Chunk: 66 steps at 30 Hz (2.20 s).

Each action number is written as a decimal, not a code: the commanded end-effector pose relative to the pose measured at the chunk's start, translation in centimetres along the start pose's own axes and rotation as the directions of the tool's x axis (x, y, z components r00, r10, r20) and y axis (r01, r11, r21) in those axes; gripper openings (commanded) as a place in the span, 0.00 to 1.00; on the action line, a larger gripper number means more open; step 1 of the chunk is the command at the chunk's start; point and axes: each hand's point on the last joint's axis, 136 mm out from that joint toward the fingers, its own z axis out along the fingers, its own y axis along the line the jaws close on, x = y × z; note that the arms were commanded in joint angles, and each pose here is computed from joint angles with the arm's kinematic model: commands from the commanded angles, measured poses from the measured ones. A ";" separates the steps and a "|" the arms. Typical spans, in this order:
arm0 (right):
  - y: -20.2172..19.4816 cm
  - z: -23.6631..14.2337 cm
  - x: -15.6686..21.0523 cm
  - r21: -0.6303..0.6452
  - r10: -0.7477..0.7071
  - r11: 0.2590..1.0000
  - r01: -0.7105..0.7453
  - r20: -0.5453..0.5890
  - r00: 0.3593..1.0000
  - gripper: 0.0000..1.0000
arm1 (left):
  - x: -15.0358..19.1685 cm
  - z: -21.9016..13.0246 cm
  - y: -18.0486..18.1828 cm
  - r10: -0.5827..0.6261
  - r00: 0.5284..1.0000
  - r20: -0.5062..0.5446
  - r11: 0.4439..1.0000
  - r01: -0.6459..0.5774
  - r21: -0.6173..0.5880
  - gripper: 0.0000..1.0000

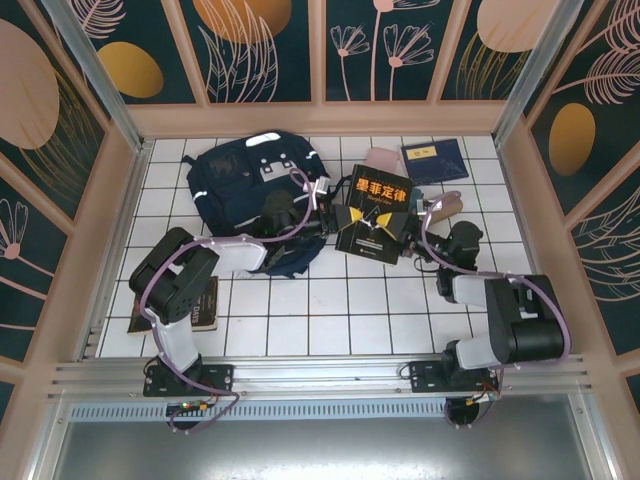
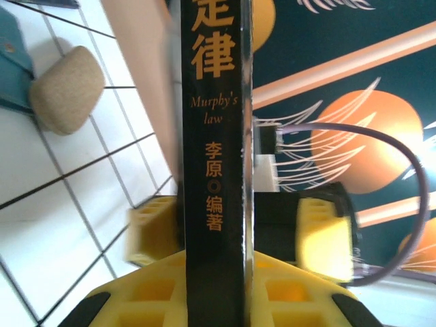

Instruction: Pack the student bag

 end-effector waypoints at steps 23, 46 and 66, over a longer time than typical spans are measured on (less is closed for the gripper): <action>-1.1 -1.1 0.0 0.163 -0.152 0.976 0.144 0.037 0.988 0.00 | -5.7 -9.3 7.7 0.396 0.902 -0.172 0.460 -0.357 -0.813 0.56; -1.4 -1.6 0.8 0.166 -0.149 0.976 0.140 0.039 0.988 0.00 | -2.1 -10.8 15.9 0.281 0.790 -0.544 -0.049 -0.555 -0.831 0.10; -1.1 7.7 5.9 0.058 -0.055 0.996 0.066 -0.172 0.984 0.00 | -11.1 -9.3 -1.2 0.605 0.747 -0.276 0.088 -0.407 -0.909 0.00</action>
